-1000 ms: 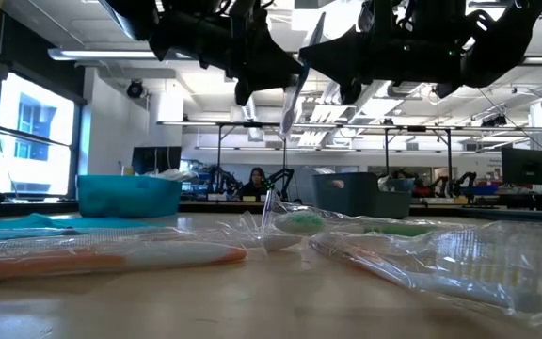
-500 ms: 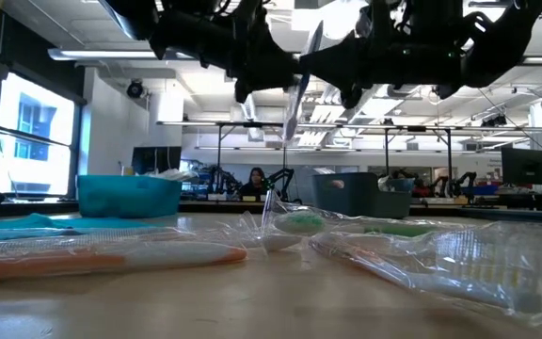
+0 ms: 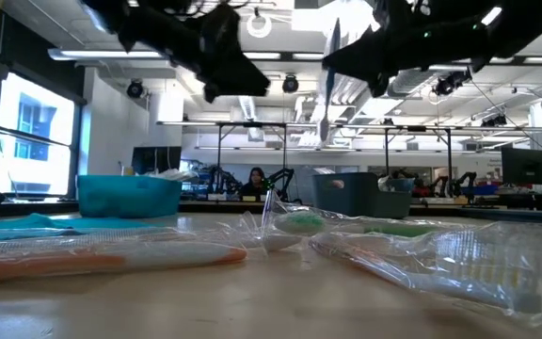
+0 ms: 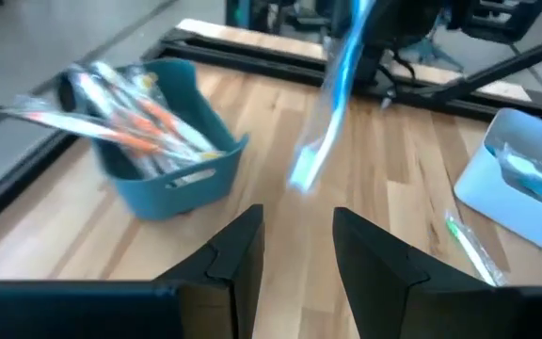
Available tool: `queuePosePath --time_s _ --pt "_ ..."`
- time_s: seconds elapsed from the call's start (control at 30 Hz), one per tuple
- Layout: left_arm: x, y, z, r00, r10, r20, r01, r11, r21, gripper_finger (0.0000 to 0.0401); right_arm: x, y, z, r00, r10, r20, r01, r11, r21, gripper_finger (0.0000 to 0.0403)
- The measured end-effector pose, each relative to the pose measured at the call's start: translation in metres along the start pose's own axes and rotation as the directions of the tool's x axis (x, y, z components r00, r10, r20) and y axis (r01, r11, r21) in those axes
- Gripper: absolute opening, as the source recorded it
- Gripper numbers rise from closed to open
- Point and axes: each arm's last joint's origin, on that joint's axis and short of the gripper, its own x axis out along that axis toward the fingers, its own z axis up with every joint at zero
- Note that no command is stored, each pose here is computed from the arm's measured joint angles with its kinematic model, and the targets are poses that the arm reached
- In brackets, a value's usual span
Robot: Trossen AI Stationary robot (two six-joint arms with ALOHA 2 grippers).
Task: Pick & Place Toothbrushes
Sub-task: Put the blue toothbrush into the light gray bin
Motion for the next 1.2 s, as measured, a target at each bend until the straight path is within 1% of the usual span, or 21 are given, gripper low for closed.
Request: queuePosePath --time_s 0.1,0.2,0.3,0.43,0.5,0.6,0.67,0.77,0.83,0.9,0.97,1.03,1.1,1.13,1.2 --pt "-0.025 0.001 -0.011 0.999 0.028 0.029 -0.028 1.0 -0.011 0.0127 -0.011 0.006 0.009 1.0 -0.008 0.009 0.008 1.0 -0.002 0.0022" --pt "-0.05 0.002 -0.024 0.997 0.025 0.068 -0.024 1.0 -0.018 0.0127 -0.021 0.013 0.016 0.999 -0.024 0.027 0.025 1.0 -0.018 0.0021" --pt "-0.076 0.002 -0.036 0.992 0.018 0.128 -0.015 1.0 -0.019 0.0127 -0.024 0.02 0.017 0.999 -0.043 0.027 0.043 0.999 -0.02 0.0021" --pt "-0.105 0.003 -0.052 0.985 0.013 0.169 -0.008 0.999 -0.032 0.0127 -0.025 0.029 0.015 0.999 -0.049 0.009 0.048 0.997 0.059 0.0021" --pt "-0.116 0.003 -0.058 0.984 0.012 0.178 -0.006 0.999 -0.032 0.0127 -0.026 0.034 0.014 0.999 -0.039 0.003 0.039 0.992 0.122 0.0021" --pt "-0.13 0.004 -0.065 0.98 0.009 0.198 0.002 0.998 -0.059 0.0127 -0.031 0.04 0.014 1.0 -0.012 -0.008 0.013 0.971 0.24 0.0021" --pt "-0.137 0.004 -0.069 0.98 0.009 0.199 0.007 0.997 -0.081 0.0127 -0.036 0.045 0.017 1.0 0.013 -0.006 -0.011 0.946 0.325 0.0021" --pt "-0.144 0.004 -0.072 0.981 0.009 0.194 0.008 0.996 -0.086 0.0127 -0.046 0.052 0.017 0.998 0.047 -0.041 -0.023 0.887 0.461 0.0021" --pt "-0.147 0.004 -0.073 0.984 0.009 0.18 0.007 0.996 -0.086 0.0127 -0.054 0.055 0.018 0.997 0.056 -0.061 -0.013 0.83 0.557 0.0021" --pt "-0.147 0.004 -0.074 0.985 0.01 0.171 0.005 0.996 -0.086 0.0127 -0.062 0.059 0.017 0.992 0.082 -0.095 -0.001 0.759 0.651 0.0021" --pt "-0.147 0.004 -0.074 0.985 0.009 0.173 0.006 0.996 -0.086 0.0127 -0.071 0.064 0.016 0.984 0.121 -0.13 0.016 0.67 0.742 0.0021" --pt "-0.147 0.004 -0.074 0.984 0.009 0.176 0.006 0.996 -0.086 0.0127 -0.078 0.069 0.015 0.969 0.191 -0.155 0.011 0.597 0.802 0.0021" --pt "-0.147 0.004 -0.074 0.985 0.009 0.175 0.006 0.996 -0.087 0.0127 -0.086 0.075 0.012 0.949 0.246 -0.197 0.043 0.518 0.854 0.0021" --pt "-0.147 0.004 -0.074 0.984 0.009 0.176 0.007 0.996 -0.091 0.0127 -0.089 0.078 0.01 0.939 0.264 -0.222 0.07 0.486 0.871 0.0021" --pt "-0.147 0.004 -0.074 0.984 0.009 0.177 0.01 0.994 -0.108 0.0127 -0.094 0.084 0.003 0.916 0.285 -0.283 0.135 0.443 0.886 0.0021"
